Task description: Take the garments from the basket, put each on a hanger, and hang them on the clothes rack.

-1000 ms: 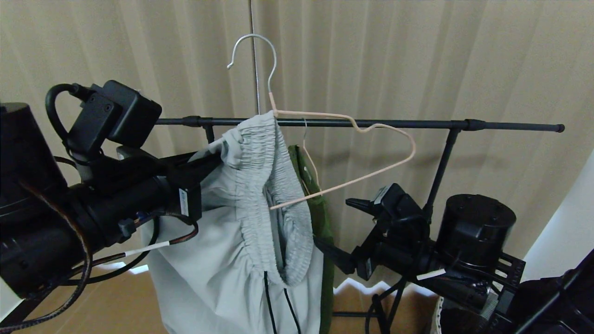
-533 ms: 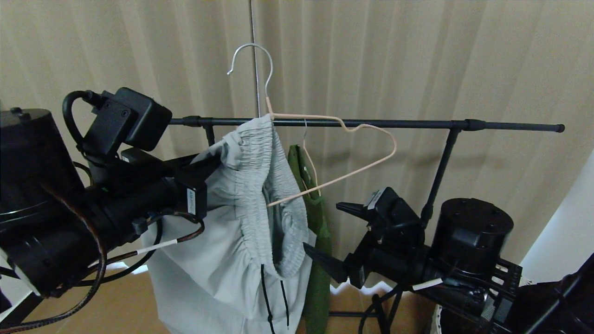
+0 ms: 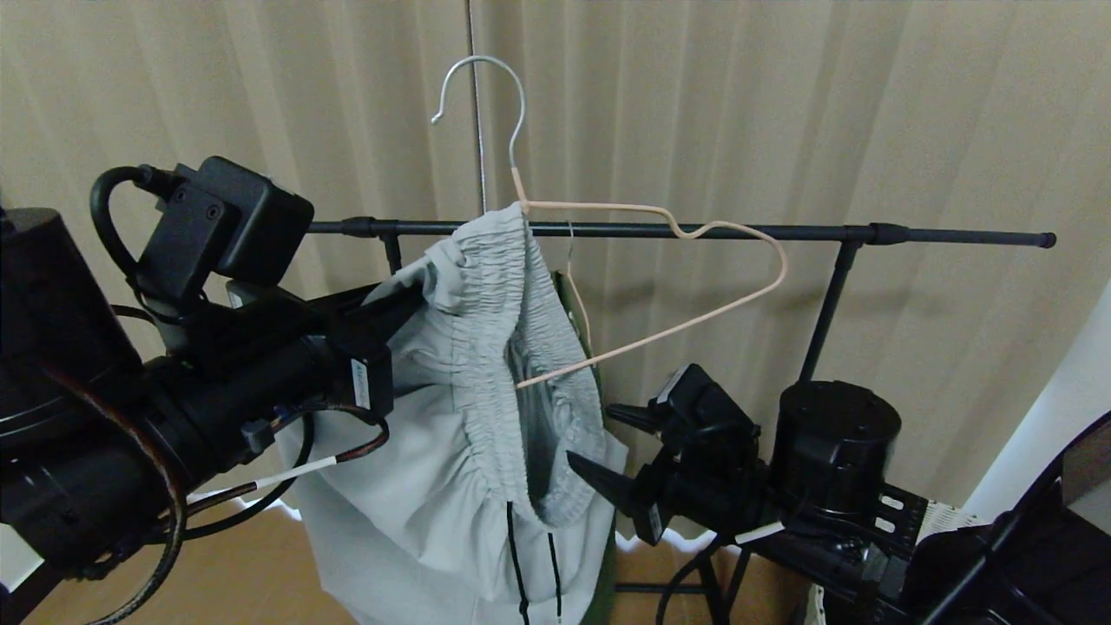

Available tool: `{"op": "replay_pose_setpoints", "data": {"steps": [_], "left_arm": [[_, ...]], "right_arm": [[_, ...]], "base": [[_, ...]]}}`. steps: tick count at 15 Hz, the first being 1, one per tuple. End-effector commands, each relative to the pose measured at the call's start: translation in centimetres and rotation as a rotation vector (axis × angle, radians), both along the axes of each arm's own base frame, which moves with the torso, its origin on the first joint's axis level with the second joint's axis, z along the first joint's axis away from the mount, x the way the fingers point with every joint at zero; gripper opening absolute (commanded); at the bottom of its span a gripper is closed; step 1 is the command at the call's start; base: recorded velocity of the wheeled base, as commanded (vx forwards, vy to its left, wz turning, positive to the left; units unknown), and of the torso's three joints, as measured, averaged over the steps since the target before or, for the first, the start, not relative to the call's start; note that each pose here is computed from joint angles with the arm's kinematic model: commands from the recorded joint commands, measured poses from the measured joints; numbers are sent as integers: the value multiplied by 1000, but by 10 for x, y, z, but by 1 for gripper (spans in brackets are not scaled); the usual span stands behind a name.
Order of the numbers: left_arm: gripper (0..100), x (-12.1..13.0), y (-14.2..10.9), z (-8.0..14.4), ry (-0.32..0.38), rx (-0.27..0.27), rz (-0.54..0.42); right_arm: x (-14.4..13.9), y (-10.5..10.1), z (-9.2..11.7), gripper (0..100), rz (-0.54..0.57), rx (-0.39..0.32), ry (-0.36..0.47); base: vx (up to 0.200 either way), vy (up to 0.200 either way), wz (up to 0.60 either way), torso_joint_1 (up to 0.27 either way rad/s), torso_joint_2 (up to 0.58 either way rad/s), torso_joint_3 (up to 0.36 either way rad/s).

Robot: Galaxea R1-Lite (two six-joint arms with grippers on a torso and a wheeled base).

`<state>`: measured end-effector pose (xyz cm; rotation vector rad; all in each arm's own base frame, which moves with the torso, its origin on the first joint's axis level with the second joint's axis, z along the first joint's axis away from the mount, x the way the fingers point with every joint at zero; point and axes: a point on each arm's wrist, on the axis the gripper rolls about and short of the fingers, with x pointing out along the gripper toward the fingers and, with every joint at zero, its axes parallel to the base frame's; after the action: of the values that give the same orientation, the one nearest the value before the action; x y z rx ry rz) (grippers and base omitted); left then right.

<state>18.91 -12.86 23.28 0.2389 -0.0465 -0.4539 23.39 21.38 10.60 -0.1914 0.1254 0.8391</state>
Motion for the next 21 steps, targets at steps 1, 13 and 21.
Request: {"op": "replay_pose_setpoints", "data": {"steps": [1,13,21], "left_arm": [[0,-2,2,1,-4,-4,3],[0,-26,51,-45,41,232,132],[0,-26,56,-60,39,417,155]], "right_arm": [[4,-4,-2,0,-26,-5,3],[55,-84,29,0,-336,50,-86],[29,-58,30,0,-221,47,-75]], "base": [[0,0,0,0,0,0],[0,0,0,0,0,0],[0,0,0,0,0,0]]}}
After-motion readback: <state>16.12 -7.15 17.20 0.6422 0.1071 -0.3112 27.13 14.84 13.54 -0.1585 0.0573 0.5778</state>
